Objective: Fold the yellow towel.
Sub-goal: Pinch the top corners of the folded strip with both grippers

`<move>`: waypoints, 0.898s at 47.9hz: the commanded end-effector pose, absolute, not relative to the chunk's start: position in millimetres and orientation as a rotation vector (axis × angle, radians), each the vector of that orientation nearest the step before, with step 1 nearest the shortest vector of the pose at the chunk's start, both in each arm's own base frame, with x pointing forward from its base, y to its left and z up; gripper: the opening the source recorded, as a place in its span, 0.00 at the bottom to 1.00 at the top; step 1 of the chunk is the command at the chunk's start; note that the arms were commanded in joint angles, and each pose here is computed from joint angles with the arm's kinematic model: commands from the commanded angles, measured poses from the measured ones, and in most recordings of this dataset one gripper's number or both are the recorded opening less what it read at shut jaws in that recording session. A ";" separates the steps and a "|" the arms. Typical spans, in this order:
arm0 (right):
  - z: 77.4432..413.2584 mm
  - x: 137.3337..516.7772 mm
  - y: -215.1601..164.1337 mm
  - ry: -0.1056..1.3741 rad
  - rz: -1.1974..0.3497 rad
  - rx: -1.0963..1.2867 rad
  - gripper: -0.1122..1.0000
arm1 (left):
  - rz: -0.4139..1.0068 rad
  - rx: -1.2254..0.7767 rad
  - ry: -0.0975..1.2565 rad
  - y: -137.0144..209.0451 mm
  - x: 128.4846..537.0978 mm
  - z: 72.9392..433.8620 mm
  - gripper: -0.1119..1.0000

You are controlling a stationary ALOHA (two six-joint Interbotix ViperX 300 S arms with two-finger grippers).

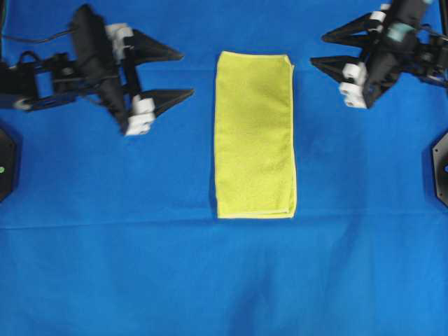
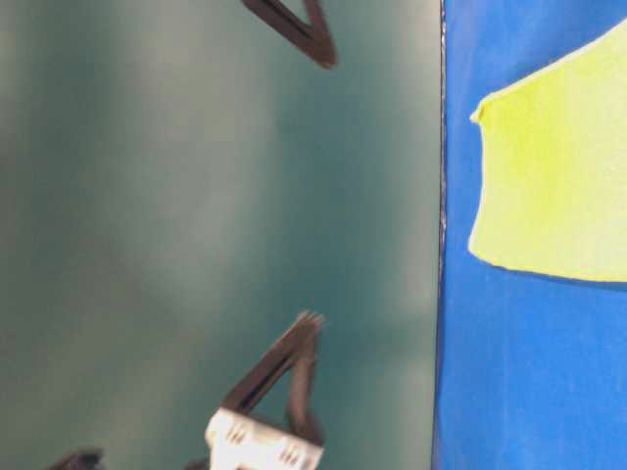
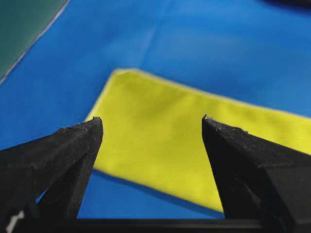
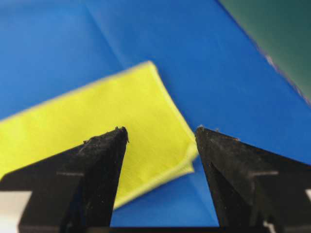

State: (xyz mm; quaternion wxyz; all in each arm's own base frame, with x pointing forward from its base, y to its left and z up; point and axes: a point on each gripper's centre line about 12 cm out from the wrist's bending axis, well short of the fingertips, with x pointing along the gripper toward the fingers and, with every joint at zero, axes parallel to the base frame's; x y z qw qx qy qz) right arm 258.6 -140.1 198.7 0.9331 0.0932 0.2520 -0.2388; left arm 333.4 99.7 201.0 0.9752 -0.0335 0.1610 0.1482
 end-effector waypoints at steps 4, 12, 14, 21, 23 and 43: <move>180.9 280.3 -164.1 0.614 -0.523 0.210 0.66 | 0.355 -0.080 0.357 129.3 355.9 184.4 0.81; 155.0 294.4 -176.4 0.694 -0.529 0.229 0.66 | 0.403 -0.102 0.422 158.4 377.5 150.2 0.81; 150.5 297.5 -178.3 0.706 -0.528 0.231 0.66 | 0.410 -0.106 0.436 163.7 381.9 142.5 0.81; 132.5 305.6 -184.6 0.744 -0.529 0.247 0.66 | 0.435 -0.117 0.467 181.5 394.8 118.4 0.81; 127.9 307.5 -185.5 0.750 -0.527 0.251 0.66 | 0.438 -0.119 0.474 184.3 397.7 112.1 0.81; 99.2 305.1 -198.3 0.795 -0.550 0.286 0.66 | 0.444 -0.130 0.519 193.5 409.1 77.1 0.74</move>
